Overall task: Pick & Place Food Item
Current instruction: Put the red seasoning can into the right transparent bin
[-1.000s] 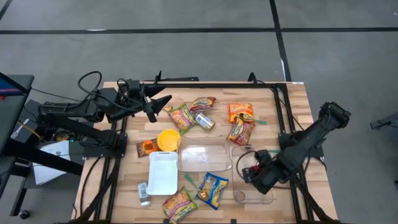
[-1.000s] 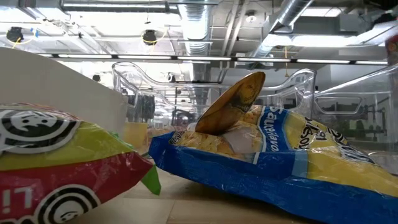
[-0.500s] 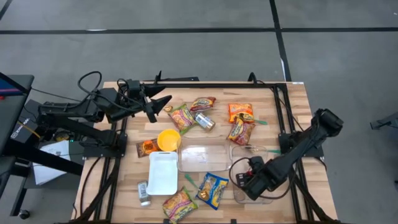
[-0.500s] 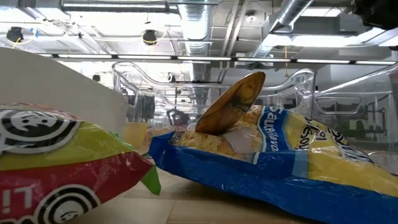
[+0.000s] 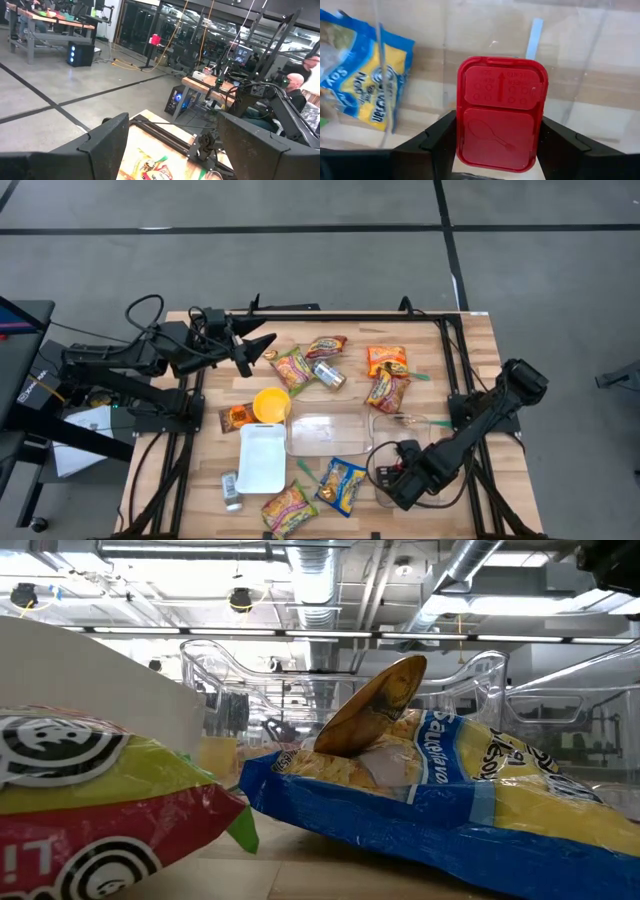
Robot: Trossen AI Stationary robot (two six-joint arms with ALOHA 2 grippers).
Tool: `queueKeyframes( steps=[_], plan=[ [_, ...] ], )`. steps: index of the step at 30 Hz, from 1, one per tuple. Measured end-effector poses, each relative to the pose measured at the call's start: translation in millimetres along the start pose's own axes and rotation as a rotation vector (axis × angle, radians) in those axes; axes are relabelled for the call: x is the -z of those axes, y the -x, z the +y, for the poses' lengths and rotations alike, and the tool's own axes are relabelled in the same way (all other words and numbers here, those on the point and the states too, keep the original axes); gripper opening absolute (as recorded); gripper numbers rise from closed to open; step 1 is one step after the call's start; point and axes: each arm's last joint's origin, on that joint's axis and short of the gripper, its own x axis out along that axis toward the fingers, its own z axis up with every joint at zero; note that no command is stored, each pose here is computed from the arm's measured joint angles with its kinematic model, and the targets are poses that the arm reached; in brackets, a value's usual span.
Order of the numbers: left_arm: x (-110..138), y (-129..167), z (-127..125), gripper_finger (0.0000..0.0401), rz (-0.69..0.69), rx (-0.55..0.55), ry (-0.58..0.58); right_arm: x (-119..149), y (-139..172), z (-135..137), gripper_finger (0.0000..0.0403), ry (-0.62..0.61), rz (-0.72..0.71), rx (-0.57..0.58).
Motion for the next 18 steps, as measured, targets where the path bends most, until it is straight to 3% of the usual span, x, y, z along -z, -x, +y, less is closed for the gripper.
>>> queueKeyframes(
  steps=[18],
  plan=[
    [0.0,0.0,0.0,0.0297,0.000,0.000,-0.020,4.2,0.2,2.0,0.0240,0.036,0.045,-0.020]
  ],
)
